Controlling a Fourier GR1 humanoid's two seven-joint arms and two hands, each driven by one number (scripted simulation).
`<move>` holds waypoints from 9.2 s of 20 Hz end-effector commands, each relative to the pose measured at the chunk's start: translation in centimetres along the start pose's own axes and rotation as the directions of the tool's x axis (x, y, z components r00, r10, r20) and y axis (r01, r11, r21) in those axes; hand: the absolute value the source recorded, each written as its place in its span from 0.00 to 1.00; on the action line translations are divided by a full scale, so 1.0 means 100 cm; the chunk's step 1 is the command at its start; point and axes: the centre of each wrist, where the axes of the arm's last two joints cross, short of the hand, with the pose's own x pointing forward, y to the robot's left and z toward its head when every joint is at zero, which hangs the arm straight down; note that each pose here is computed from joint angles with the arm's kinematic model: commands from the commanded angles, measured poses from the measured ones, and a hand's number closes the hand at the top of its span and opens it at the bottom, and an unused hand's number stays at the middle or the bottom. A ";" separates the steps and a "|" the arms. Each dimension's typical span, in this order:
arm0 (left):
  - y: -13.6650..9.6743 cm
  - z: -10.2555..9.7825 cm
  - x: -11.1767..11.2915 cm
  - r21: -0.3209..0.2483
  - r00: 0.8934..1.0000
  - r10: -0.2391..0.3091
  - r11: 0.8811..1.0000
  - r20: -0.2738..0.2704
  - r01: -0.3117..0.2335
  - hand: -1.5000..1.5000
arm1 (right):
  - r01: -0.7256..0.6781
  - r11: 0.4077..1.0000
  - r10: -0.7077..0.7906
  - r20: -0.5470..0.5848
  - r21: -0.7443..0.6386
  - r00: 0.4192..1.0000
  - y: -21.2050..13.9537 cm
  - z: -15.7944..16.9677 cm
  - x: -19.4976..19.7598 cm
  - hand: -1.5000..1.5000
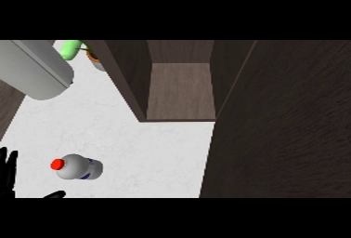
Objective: Pick up the bottled water, place it into the cabinet and close the cabinet
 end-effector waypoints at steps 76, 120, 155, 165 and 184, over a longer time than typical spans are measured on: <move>-0.110 -0.020 -0.149 -0.367 0.973 0.227 0.903 -0.039 -0.225 1.00 | -0.092 0.996 0.093 0.065 -0.020 0.994 -0.007 0.014 0.024 0.00; -0.300 -0.100 0.011 -0.371 0.993 0.084 0.927 0.086 -0.046 1.00 | -0.050 0.998 0.051 0.034 -0.036 0.998 0.003 0.031 0.004 0.00; -0.306 -0.163 -0.056 -0.141 0.919 -0.373 0.910 0.126 0.389 1.00 | -0.033 0.999 0.033 0.049 0.006 0.998 0.010 0.018 0.001 0.00; -0.302 -0.156 -0.070 -0.078 0.828 -0.541 0.828 0.149 0.555 0.00 | -0.040 0.999 0.038 0.083 0.018 0.996 -0.002 0.021 0.004 0.00; -0.308 -0.159 -0.055 -0.252 0.949 -0.160 0.940 0.272 0.231 1.00 | -0.007 1.000 0.005 0.065 0.028 0.998 -0.002 0.025 0.012 0.00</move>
